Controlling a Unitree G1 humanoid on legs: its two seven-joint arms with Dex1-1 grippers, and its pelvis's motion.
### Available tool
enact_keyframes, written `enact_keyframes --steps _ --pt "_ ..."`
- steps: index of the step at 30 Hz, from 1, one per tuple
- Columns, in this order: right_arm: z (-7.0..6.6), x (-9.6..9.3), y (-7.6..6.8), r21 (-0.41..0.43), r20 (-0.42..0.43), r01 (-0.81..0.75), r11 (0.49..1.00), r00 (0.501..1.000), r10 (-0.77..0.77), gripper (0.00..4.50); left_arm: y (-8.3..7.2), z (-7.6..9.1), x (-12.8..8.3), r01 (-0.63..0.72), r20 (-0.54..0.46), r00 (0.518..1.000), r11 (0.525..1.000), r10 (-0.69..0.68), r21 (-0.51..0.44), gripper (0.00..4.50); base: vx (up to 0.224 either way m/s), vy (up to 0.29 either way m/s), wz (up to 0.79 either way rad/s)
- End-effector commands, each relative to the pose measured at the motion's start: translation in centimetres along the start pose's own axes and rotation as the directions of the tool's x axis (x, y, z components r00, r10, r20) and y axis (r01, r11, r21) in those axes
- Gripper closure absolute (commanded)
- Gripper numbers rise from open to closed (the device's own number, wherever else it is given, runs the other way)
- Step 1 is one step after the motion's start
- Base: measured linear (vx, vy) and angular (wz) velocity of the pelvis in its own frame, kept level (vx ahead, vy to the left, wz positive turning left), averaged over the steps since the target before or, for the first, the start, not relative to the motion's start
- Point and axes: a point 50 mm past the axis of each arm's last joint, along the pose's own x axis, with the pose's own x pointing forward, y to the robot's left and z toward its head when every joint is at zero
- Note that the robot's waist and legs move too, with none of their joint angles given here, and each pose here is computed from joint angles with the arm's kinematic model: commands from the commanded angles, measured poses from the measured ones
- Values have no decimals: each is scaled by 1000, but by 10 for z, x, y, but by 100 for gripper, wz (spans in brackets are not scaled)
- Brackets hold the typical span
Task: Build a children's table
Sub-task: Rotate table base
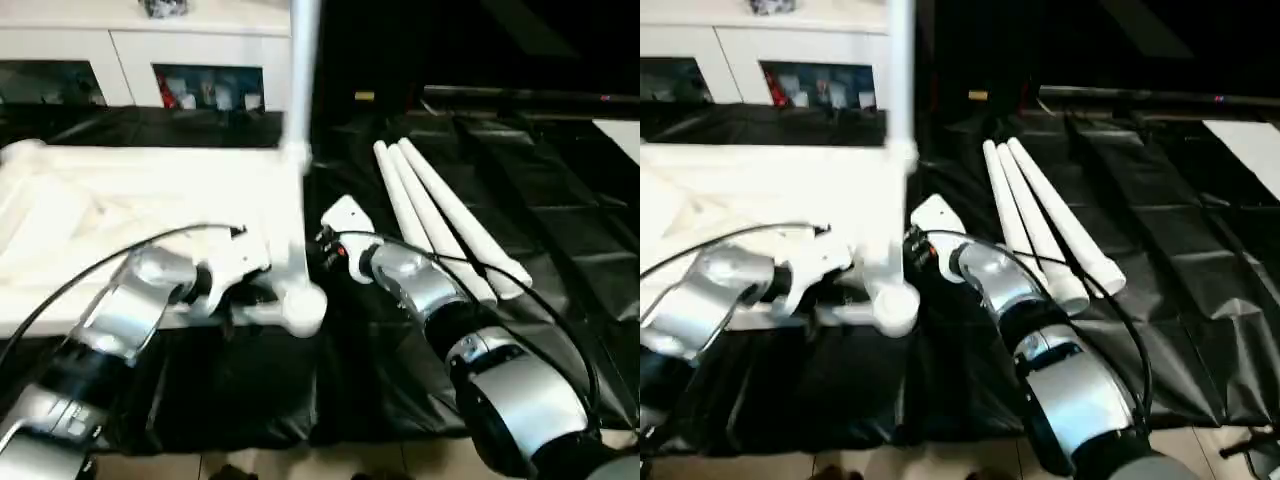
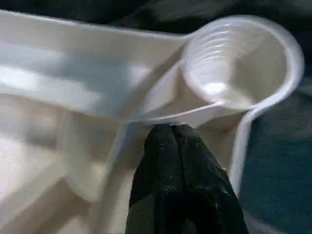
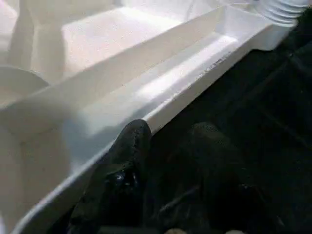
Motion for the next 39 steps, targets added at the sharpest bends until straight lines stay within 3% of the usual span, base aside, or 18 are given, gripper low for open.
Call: enact_keyframes --steps 1,3,6,7,8,11,13,16,24,29,32,34,35,39 --pt "6 -6 -15 30 32 66 997 997 -67 286 9 -1 -4 -65 -13 998 998 65 26 450 0 0 0" --pt "6 -12 -26 64 35 107 992 993 -109 286 14 0 -7 -92 5 996 996 91 9 450 0 0 0" --pt "10 -25 -47 167 7 153 974 988 -156 286 16 12 -18 -78 122 989 997 80 -22 450 0 0 0" --pt "12 -28 -50 175 12 161 971 986 -165 258 16 15 -20 -58 156 986 997 64 -42 418 0 0 0" --pt "12 -28 -50 175 12 161 971 986 -165 258 16 15 -20 -58 156 986 997 64 -42 418 0 0 0" --pt "14 -44 -70 167 -19 274 947 961 -274 244 14 29 -30 9 295 955 997 13 -73 404 0 0 0" --pt "13 -54 -82 169 -46 344 924 939 -341 213 15 37 -30 -6 367 930 997 35 -79 371 0 0 0" --pt "11 -62 -88 174 -77 388 905 922 -380 193 15 42 -29 -15 399 916 996 50 -90 360 0 0 0" --pt "-5 -89 -96 221 -210 507 833 859 -466 131 0 48 -20 6 414 910 995 33 -95 307 0 0 0" --pt "-9 -93 -96 269 -227 530 804 846 -482 80 -2 50 -16 -32 432 899 996 66 -85 247 0 0 0" --pt "-12 -92 -92 298 -256 530 794 846 -468 74 0 51 -15 -140 457 873 985 171 -101 241 0 0 0" --pt "-12 -91 -90 307 -257 519 798 852 -455 40 0 49 -13 -136 426 889 986 166 -100 204 0 0 0" --pt "-14 -89 -88 308 -273 514 800 854 -443 33 -3 47 -11 -47 415 906 994 86 -103 196 0 0 0" --pt "-16 -86 -85 300 -309 515 803 849 -429 3 -9 50 -13 58 431 902 995 -16 -86 160 0 0 0"
